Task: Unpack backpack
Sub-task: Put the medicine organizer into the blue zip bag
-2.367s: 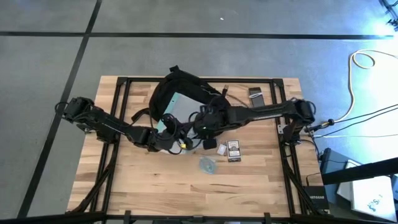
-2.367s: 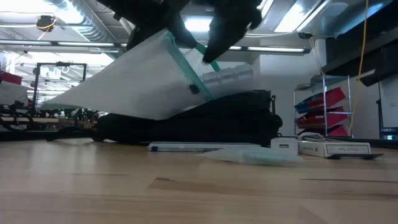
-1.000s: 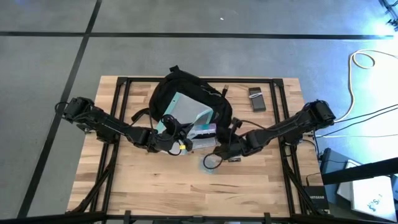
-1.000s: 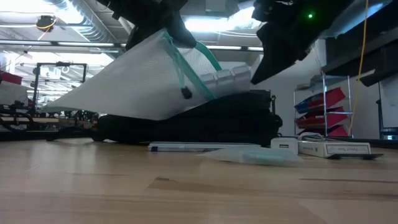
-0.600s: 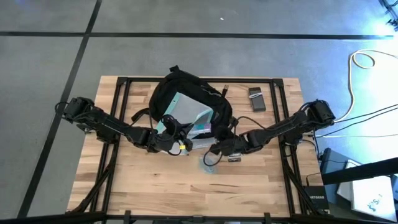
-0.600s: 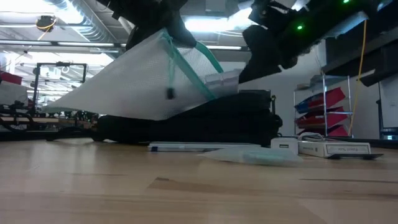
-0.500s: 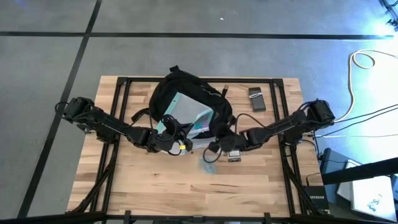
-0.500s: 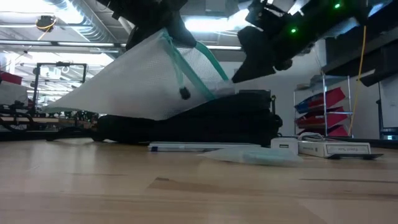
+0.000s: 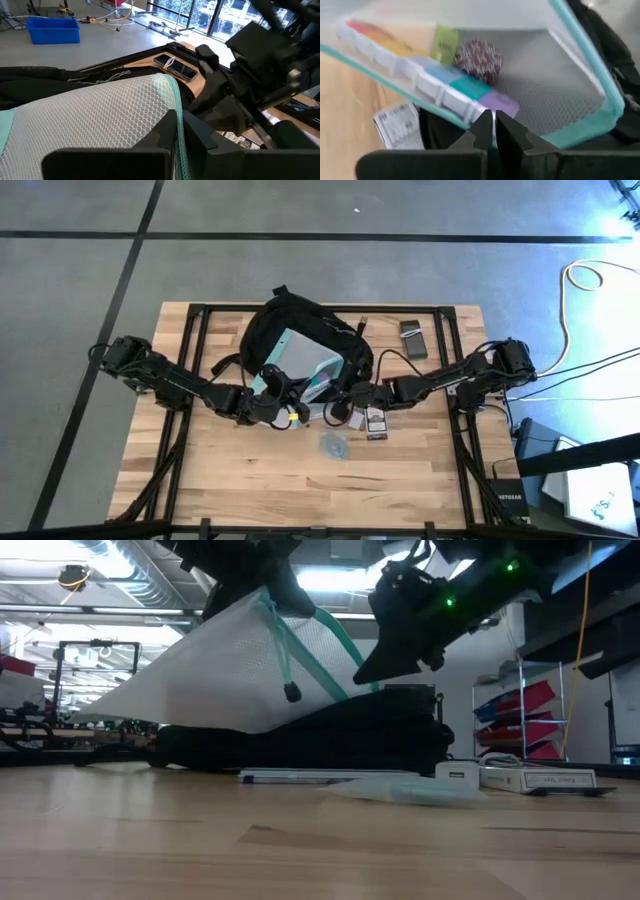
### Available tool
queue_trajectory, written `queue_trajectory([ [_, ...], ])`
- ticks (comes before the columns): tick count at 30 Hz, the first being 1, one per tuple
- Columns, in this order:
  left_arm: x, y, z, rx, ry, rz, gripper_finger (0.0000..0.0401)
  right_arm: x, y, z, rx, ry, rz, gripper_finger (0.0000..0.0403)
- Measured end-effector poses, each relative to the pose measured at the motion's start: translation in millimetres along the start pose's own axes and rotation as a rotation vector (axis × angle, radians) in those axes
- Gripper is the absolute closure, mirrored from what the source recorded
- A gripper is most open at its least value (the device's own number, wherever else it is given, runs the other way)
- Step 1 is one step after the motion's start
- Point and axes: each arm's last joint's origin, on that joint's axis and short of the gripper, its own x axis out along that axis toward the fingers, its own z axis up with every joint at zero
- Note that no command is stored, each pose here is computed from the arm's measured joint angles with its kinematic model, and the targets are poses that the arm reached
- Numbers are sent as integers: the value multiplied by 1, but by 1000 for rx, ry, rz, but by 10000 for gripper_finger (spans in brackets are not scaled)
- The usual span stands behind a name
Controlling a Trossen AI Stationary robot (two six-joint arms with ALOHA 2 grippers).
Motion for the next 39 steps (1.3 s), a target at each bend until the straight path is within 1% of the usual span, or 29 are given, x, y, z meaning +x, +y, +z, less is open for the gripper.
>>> queue_trajectory([
  [5, 0, 0, 0, 0, 0, 0, 395, 3, -9, -6, -35, 74, -37, 398],
  [8, 0, 0, 0, -1, -1, 0, 395, 11, -17, -7, -23, 94, -55, 398],
  [14, 0, 0, 0, -2, -1, 0, 395, 35, -20, -13, 25, 110, 55, 398],
  [18, 0, 0, 0, -2, -1, 0, 395, 48, -18, -24, 24, 137, 80, 398],
  [22, 0, 0, 0, 0, 0, 0, 395, 56, -13, -24, 36, 71, 117, 398],
  [26, 0, 0, 0, 0, 0, 0, 395, 59, -9, -15, 76, -45, 158, 398],
  [32, 0, 0, 0, 3, 2, 0, 395, 58, -7, -4, 120, -150, 183, 398],
  [36, 0, 1, -1, 11, 7, 3, 395, 57, -7, -1, 131, -176, 187, 398],
  [39, 0, 1, -1, 10, 7, 3, 395, 57, -7, -2, 128, -167, 156, 398],
])
